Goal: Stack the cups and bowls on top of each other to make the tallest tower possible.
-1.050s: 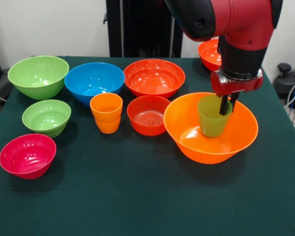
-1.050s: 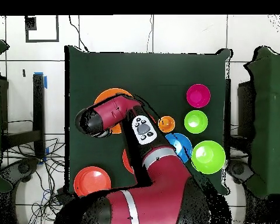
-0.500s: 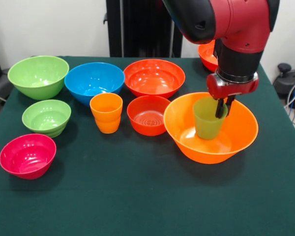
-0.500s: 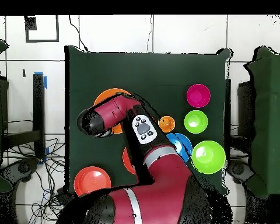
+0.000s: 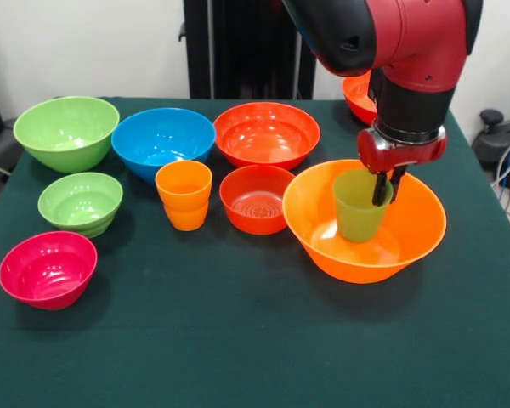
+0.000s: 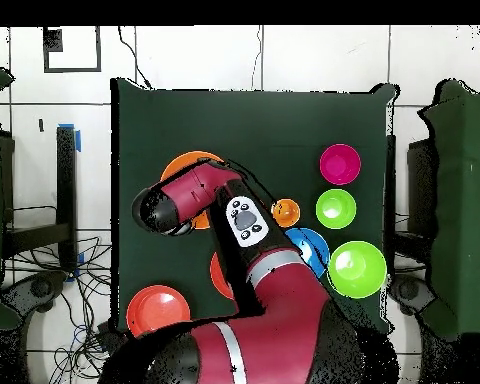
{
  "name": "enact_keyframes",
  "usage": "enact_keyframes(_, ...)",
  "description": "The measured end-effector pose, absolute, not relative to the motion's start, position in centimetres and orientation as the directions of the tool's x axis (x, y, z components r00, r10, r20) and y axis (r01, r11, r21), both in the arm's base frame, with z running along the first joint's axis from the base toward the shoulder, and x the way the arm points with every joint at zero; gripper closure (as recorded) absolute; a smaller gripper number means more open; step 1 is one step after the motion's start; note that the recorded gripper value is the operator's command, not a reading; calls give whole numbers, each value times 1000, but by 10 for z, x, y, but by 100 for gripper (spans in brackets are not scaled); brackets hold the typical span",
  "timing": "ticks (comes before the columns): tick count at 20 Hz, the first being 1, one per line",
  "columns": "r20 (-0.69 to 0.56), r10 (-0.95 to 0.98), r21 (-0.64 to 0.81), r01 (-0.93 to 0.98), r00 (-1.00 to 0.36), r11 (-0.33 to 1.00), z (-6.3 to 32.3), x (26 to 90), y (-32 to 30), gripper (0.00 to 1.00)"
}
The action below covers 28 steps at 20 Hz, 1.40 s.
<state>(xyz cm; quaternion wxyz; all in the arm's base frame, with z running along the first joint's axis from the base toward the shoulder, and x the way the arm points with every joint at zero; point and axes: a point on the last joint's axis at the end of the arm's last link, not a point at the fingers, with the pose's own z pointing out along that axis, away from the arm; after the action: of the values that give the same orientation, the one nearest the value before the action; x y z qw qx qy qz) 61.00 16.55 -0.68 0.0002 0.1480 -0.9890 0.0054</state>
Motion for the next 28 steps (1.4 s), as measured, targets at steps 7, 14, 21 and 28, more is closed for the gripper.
enact_keyframes(7, -17, -283, 11, -283, -959, 959, -7, 615, 165, 100)
enact_keyframes(14, -35, -270, 31, -271, -962, 962, -6, 625, 166, 100)
enact_keyframes(21, -54, -262, 39, -264, -963, 964, -6, 636, 169, 100)
enact_keyframes(28, -65, -261, 43, -264, -963, 964, -5, 641, 172, 100)
